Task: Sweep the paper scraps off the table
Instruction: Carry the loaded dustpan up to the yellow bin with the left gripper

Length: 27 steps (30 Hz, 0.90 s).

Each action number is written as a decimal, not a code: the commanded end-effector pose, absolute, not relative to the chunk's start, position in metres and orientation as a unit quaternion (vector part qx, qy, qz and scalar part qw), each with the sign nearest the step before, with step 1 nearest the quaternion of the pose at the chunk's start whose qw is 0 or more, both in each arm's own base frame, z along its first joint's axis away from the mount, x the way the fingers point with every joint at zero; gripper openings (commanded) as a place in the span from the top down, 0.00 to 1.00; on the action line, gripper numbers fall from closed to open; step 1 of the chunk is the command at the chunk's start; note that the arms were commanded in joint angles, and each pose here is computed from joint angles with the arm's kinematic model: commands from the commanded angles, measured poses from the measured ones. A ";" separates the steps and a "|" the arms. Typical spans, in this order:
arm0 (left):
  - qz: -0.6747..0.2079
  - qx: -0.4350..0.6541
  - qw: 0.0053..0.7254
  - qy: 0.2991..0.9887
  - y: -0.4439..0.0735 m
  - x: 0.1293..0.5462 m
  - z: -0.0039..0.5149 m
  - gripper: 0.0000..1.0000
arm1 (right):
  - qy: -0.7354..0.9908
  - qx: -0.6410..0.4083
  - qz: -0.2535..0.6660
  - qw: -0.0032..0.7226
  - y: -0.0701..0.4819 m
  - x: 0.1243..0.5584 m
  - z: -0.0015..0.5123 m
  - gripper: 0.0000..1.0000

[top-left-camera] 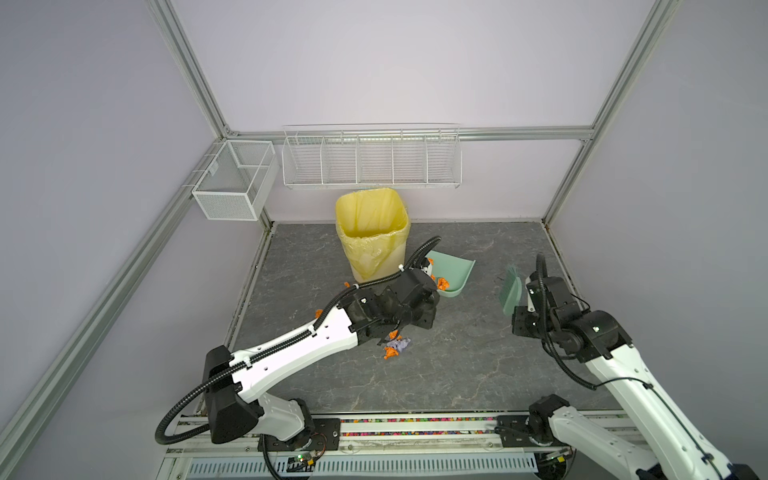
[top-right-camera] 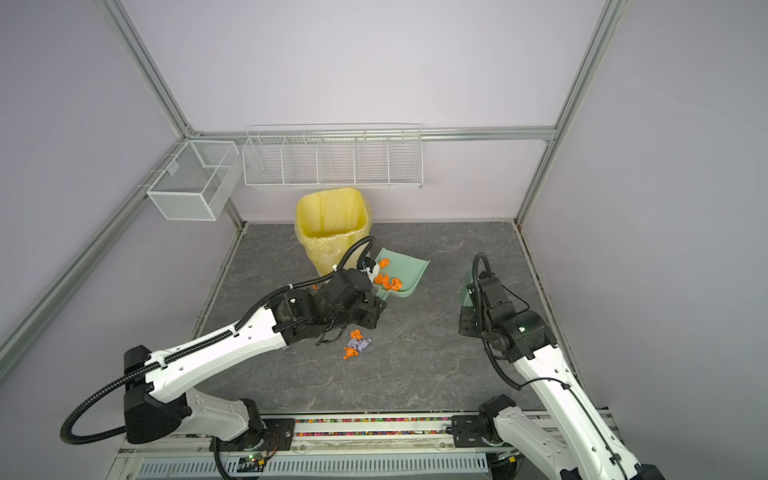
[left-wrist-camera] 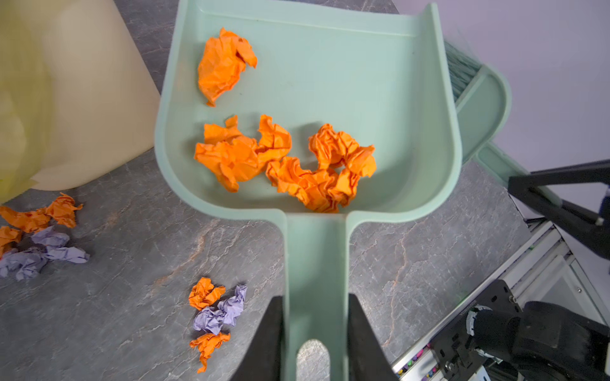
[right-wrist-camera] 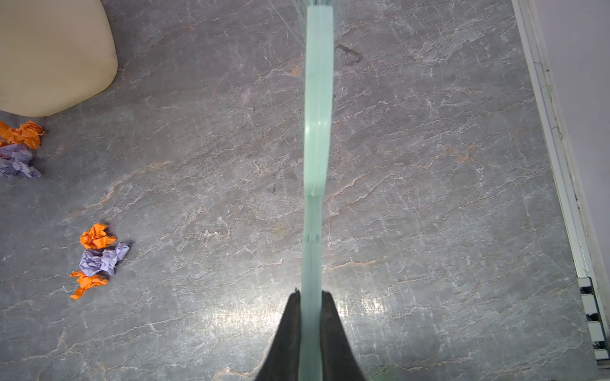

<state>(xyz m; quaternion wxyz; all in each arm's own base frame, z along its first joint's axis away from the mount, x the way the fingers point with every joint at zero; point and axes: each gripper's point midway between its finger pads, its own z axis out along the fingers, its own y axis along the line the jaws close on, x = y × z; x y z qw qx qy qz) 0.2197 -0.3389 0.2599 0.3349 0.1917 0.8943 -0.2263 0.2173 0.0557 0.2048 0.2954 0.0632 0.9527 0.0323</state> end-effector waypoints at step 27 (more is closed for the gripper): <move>-0.270 0.131 0.384 0.873 -0.290 0.293 0.357 1.00 | 0.949 0.060 0.049 0.306 0.057 0.214 0.205 0.93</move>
